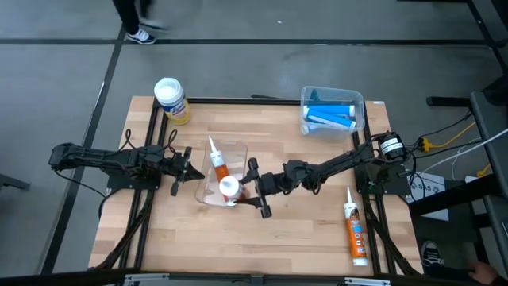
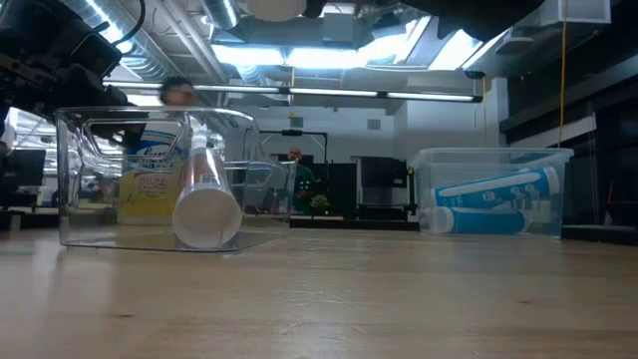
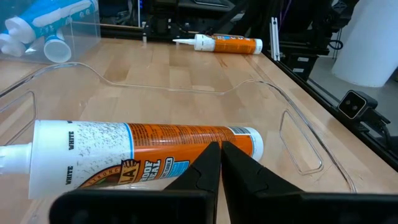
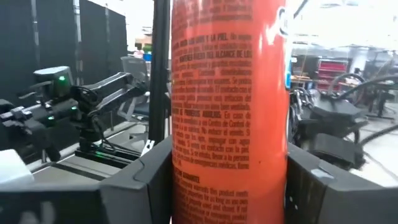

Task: Pick & place silicon tubes, Sealant and Lysol wipes
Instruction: Put the top orange sealant into the transparent bin

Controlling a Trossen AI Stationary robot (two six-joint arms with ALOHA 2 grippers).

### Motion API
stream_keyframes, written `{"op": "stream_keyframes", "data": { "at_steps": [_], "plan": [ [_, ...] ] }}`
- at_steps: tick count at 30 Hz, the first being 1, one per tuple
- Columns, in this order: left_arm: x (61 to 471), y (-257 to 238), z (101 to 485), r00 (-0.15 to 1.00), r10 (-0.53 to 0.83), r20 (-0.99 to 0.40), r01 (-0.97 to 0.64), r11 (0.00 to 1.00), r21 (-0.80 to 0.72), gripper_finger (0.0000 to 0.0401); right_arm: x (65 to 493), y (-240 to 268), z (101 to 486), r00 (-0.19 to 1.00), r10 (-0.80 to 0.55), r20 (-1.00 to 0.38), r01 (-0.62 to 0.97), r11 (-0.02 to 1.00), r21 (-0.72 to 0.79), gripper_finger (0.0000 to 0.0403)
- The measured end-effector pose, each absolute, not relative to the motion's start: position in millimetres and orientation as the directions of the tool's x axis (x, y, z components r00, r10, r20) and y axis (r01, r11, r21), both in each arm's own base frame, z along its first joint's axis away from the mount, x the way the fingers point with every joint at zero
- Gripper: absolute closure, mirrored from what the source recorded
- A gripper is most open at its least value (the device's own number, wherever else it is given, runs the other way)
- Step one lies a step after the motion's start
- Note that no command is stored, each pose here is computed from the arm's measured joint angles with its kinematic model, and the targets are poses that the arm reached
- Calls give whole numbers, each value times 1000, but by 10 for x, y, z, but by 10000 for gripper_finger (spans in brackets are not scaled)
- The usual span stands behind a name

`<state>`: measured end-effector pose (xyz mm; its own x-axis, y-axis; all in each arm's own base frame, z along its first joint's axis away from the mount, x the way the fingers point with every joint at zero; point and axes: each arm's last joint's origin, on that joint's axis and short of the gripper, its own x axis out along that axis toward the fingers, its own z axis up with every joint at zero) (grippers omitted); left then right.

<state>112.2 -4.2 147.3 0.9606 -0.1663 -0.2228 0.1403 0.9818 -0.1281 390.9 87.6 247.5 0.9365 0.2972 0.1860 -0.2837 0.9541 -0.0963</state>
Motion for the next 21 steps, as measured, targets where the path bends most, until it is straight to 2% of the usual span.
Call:
{"op": "stream_keyframes", "data": {
  "at_steps": [3, 12, 21],
  "plan": [
    [1122, -42, 1473, 961, -166, -223, 140, 982, -128, 391, 3917, 852, 2467, 956, 233, 178, -221, 972, -82, 193],
    [1122, -42, 1473, 961, -166, -223, 140, 982, -128, 388, 3937, 740, 2394, 990, -97, 100, 95, 995, 26, 193],
    [1122, -42, 1473, 961, -166, -223, 140, 982, -128, 392, 3911, 638, 2324, 889, -457, 25, 454, 888, 70, 193]
  ]
}}
